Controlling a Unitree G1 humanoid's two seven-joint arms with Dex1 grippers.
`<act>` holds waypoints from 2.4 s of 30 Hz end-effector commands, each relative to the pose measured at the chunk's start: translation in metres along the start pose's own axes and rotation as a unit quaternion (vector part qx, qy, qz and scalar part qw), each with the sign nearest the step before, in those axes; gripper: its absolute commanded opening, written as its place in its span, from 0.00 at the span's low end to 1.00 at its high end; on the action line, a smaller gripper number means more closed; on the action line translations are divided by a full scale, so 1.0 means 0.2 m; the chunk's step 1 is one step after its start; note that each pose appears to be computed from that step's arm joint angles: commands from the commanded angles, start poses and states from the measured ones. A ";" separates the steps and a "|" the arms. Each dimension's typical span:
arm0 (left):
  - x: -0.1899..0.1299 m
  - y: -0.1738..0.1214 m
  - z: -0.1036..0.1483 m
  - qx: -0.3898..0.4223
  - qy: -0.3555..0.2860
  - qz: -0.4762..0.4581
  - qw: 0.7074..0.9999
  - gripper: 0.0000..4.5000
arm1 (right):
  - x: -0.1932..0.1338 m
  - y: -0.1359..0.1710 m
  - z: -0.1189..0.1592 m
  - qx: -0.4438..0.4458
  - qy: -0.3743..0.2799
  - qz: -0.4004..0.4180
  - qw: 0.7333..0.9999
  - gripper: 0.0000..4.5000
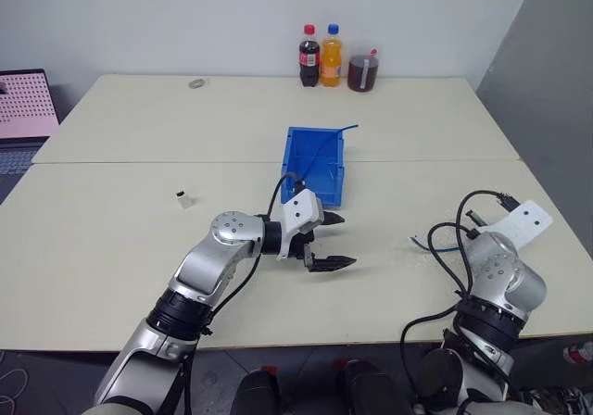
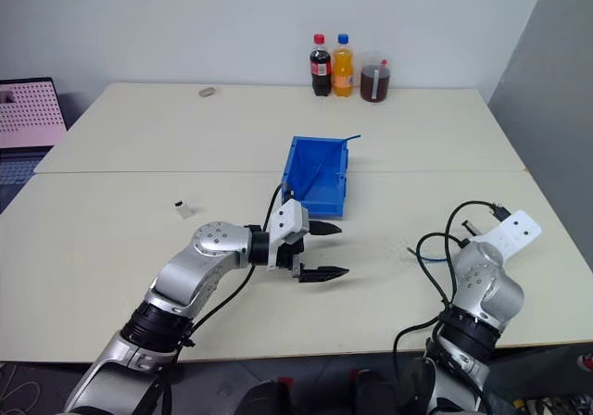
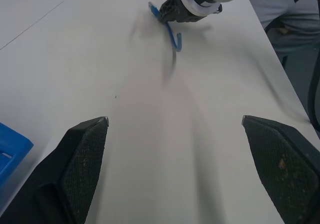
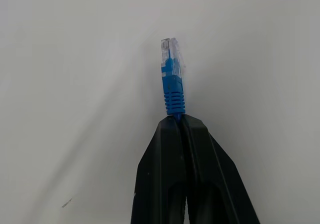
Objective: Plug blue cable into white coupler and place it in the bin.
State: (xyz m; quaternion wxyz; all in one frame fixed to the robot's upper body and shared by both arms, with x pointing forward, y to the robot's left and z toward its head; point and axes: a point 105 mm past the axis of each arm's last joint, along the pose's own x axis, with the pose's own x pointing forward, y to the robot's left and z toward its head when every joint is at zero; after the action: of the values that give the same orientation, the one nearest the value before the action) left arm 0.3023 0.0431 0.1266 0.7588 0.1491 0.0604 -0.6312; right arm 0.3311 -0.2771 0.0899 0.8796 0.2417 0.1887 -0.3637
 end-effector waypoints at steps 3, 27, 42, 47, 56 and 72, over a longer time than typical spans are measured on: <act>-0.04 -0.01 0.06 0.019 -0.018 0.001 1.000 1.00 | -0.03 0.10 0.08 -0.042 0.027 0.121 0.991 0.00; -0.29 -0.12 0.00 -0.079 -0.038 0.011 0.996 1.00 | -0.64 0.51 0.10 -0.628 -0.149 0.570 0.509 0.00; -0.51 -0.15 0.00 -0.027 0.025 0.046 0.998 1.00 | -0.70 0.61 -0.32 -0.691 -0.219 0.624 0.292 0.00; -0.53 -0.15 -0.02 -0.025 0.033 0.066 0.997 1.00 | -0.75 0.66 -0.38 -0.678 -0.237 0.644 0.264 0.00; -0.56 -0.16 -0.07 -0.021 0.052 0.077 0.995 1.00 | -0.79 0.69 -0.48 -0.667 -0.242 0.667 0.229 0.00; -0.61 -0.13 -0.18 -0.008 0.088 0.069 0.994 1.00 | -0.82 0.71 -0.55 -0.663 -0.219 0.682 0.219 0.05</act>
State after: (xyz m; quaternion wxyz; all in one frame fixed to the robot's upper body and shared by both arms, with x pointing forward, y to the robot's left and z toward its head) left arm 0.2535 0.1680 0.1167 0.7958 0.1890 0.1394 -0.5582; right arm 0.3101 -0.0429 0.1140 0.6494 -0.4748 -0.0577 0.5912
